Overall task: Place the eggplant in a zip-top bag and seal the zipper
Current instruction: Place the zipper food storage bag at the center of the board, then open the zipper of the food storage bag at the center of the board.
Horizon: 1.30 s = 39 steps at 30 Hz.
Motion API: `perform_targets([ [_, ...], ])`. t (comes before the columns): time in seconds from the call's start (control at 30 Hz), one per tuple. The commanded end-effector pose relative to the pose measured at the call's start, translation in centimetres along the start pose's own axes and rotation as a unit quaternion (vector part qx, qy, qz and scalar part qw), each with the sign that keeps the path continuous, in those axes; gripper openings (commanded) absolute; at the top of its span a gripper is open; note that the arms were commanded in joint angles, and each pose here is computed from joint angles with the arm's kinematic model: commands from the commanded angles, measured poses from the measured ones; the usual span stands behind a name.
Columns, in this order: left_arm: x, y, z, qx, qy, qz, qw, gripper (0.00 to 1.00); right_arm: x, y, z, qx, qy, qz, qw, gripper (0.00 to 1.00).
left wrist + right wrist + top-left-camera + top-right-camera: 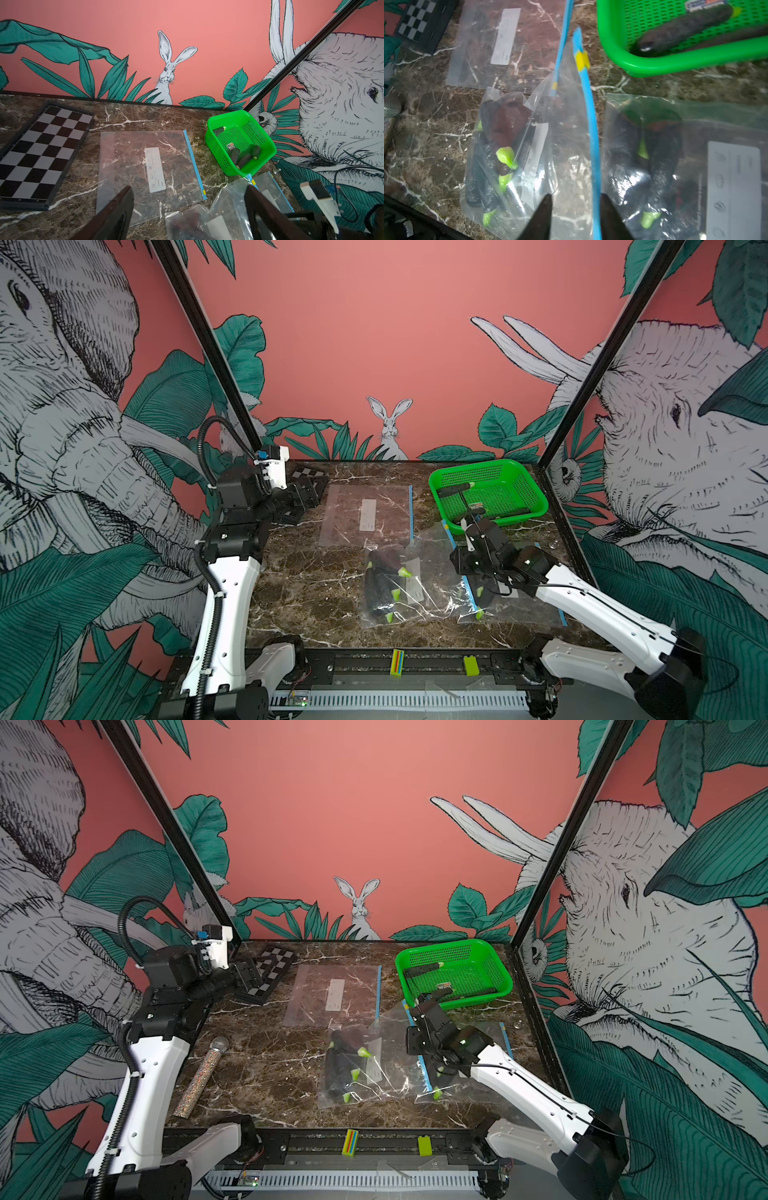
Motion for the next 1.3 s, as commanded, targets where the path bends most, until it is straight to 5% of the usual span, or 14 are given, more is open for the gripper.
perform_targets([
  [0.0, 0.1, -1.3, -1.2, 0.024, 0.003, 0.015, 1.0, 0.88, -1.4, 2.4, 1.7, -0.053, -0.007, -0.03, 0.998, 0.58],
  [0.27, -1.6, -5.4, -3.3, 0.084, -0.003, 0.029, 0.996, 0.99, 2.0, 4.0, 8.0, -0.07, 0.047, -0.006, 0.996, 0.69],
  [0.57, -6.0, -15.0, -7.0, 0.202, -0.064, 0.108, 0.971, 0.99, -1.2, 2.1, 13.7, -0.056, -0.046, 0.072, 0.995, 0.84],
  [0.7, -7.0, -19.4, -8.9, 0.249, -0.074, 0.144, 0.955, 0.99, -4.6, 0.9, 14.1, -0.053, -0.091, 0.089, 0.99, 0.88],
  [0.77, -8.2, -21.7, -9.9, 0.272, -0.099, 0.148, 0.946, 0.99, -6.3, 0.3, 14.1, -0.045, -0.116, 0.102, 0.987, 0.98],
  [1.27, -9.4, -32.8, -15.2, 0.355, -0.124, 0.14, 0.916, 0.83, -10.0, -2.9, 12.3, -0.019, -0.146, 0.131, 0.98, 0.97],
])
Point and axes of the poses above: each gripper's point midway between its finger pads, its own y axis back along the fingers, its own x axis along the line the jaws close on, z = x × y, the point moved 7 cm from there along y, back along the fingers, and after that the axes turned 9 degrees about -y, right-handed, at the moved point
